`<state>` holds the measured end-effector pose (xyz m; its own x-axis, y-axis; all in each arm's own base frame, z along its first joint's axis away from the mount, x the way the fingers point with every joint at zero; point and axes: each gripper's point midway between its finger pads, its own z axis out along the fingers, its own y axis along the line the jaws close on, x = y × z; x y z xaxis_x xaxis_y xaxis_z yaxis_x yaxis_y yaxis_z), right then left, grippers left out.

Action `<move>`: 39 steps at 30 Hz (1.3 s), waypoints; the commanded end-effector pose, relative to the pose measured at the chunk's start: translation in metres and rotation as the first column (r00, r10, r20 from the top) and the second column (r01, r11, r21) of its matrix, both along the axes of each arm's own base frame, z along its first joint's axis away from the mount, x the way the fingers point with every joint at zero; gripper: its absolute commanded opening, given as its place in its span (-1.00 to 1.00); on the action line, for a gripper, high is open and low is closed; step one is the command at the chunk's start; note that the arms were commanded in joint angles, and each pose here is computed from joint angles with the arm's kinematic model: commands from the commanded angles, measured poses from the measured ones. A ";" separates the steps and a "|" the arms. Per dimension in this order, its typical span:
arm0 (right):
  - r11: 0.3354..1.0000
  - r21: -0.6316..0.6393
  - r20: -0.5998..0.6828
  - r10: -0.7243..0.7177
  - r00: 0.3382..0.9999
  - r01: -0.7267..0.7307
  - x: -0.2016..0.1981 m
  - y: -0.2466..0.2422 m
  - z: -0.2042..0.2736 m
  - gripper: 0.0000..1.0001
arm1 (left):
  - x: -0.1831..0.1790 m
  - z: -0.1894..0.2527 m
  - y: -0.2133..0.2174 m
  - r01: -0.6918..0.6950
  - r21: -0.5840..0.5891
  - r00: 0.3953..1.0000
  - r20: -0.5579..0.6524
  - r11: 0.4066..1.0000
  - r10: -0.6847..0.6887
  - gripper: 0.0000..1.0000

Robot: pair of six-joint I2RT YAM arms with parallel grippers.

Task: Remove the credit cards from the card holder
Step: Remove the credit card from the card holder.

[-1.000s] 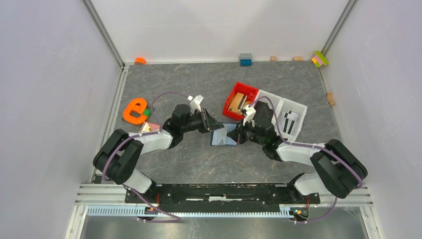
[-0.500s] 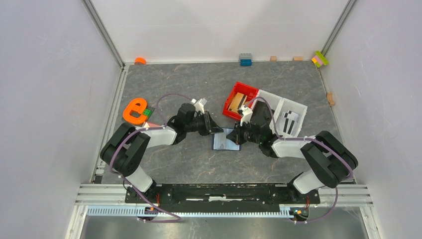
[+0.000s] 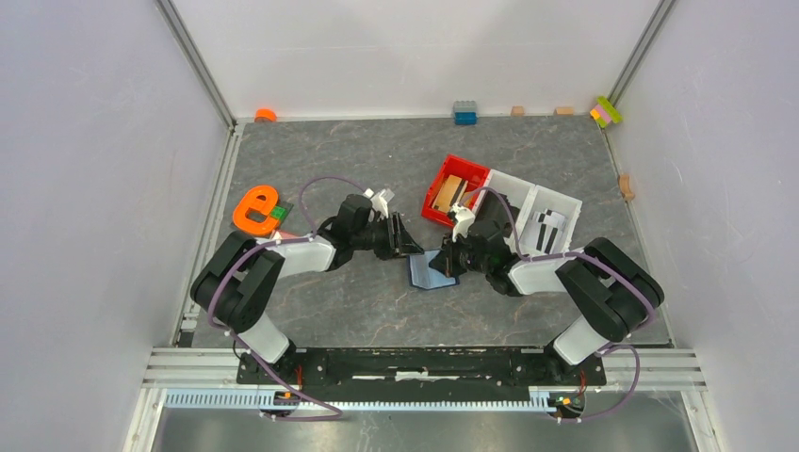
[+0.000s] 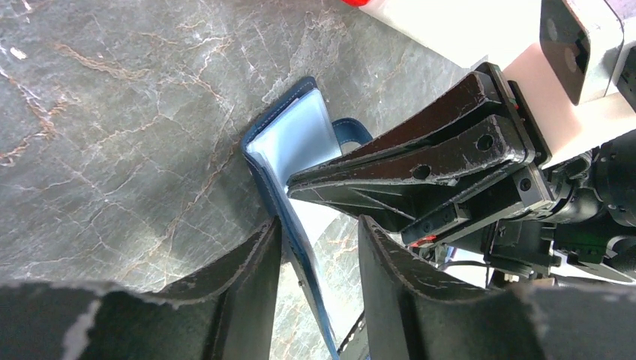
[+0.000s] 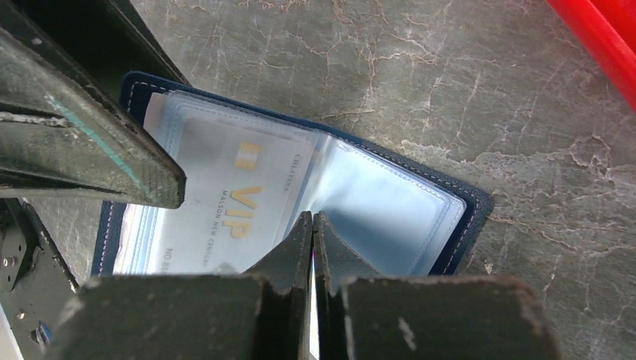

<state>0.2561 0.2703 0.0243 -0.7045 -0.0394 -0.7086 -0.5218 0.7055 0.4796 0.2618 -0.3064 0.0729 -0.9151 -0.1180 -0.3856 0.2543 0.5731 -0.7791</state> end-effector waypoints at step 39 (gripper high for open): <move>0.998 0.060 0.013 0.011 1.000 -0.012 0.004 0.015 0.016 -0.92 | -0.006 -0.002 0.003 0.017 -0.024 0.999 -0.049 1.000 -0.019 -0.12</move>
<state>0.2528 0.2740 0.0253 -0.7217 -0.0261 -0.6917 -0.5080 0.6987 0.5037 0.2486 -0.2988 0.0656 -0.9350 -0.1047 -0.3388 0.2246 0.5646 -0.7942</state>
